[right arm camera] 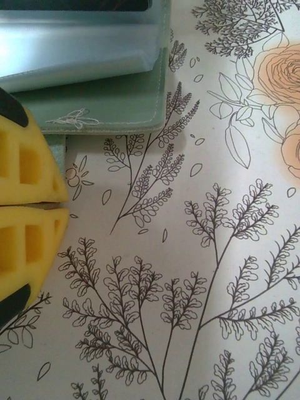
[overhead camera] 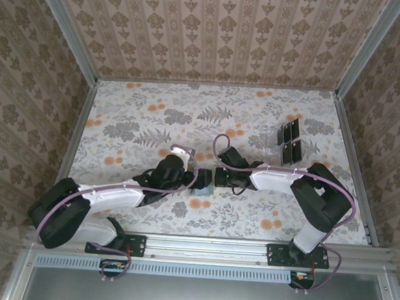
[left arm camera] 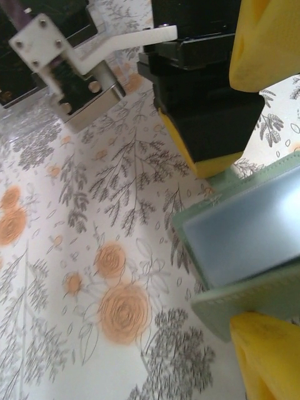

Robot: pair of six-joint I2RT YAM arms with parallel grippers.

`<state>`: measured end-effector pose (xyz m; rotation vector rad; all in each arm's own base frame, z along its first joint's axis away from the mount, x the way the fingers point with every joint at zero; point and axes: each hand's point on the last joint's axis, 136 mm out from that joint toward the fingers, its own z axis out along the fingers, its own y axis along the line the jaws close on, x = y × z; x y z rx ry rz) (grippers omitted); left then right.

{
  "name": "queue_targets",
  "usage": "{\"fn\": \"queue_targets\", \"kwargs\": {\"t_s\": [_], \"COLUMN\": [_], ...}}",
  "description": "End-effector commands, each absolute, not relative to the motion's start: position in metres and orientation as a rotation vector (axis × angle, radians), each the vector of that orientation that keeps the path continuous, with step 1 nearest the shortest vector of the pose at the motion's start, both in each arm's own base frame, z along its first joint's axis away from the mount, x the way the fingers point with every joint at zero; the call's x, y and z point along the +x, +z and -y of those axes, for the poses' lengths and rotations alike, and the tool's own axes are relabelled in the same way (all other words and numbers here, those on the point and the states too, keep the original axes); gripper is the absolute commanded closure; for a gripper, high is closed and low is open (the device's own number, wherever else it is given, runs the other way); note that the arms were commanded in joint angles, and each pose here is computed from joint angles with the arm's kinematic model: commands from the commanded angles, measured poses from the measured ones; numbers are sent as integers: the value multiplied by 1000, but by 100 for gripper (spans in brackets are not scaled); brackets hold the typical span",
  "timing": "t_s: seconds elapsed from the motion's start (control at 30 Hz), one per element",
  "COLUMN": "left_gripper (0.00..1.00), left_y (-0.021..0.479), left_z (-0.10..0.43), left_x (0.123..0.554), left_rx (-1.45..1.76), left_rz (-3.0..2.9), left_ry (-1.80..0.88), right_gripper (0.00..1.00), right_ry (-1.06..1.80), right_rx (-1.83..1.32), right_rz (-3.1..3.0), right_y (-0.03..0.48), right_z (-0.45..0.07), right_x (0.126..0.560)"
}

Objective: Put the credit cards into the card holder
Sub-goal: Close the card holder at the center of the table.

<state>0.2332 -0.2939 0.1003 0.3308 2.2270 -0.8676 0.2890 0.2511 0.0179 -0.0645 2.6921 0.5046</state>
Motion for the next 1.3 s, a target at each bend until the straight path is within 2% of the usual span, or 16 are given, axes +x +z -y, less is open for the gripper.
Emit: {"fn": "queue_targets", "kwargs": {"t_s": [0.0,0.03,0.13,0.23,0.33,0.53,0.77,1.1,1.27], "left_gripper": [0,0,0,0,0,0,0,0,0], "left_y": [122,122,116,104,91,73,95,121,120], "left_z": [319,323,331,334,334,328,321,275,244], "left_x": [236,235,232,231,231,235,245,261,266], "left_rx": [327,332,335,323,308,255,248,188,123], "left_rz": [-2159,-2158,-2162,-2176,-2198,-2220,-2194,-2213,-2238], "left_ry": [-957,-959,-960,-946,-931,-885,-877,-788,-719], "right_gripper": [100,95,68,61,58,58,61,85,90], "right_ry": [521,521,525,527,524,541,693,845,878], "right_rx": [-18,-6,44,88,123,151,141,-57,-120], "right_rz": [-2713,-2708,-2686,-2661,-2639,-2591,-2550,-2519,-2499], "right_y": [11,12,20,30,42,65,88,120,131], "right_z": [-244,-241,-228,-213,-198,-183,-196,-266,-291], "right_x": [287,287,290,291,290,283,274,251,238]}}
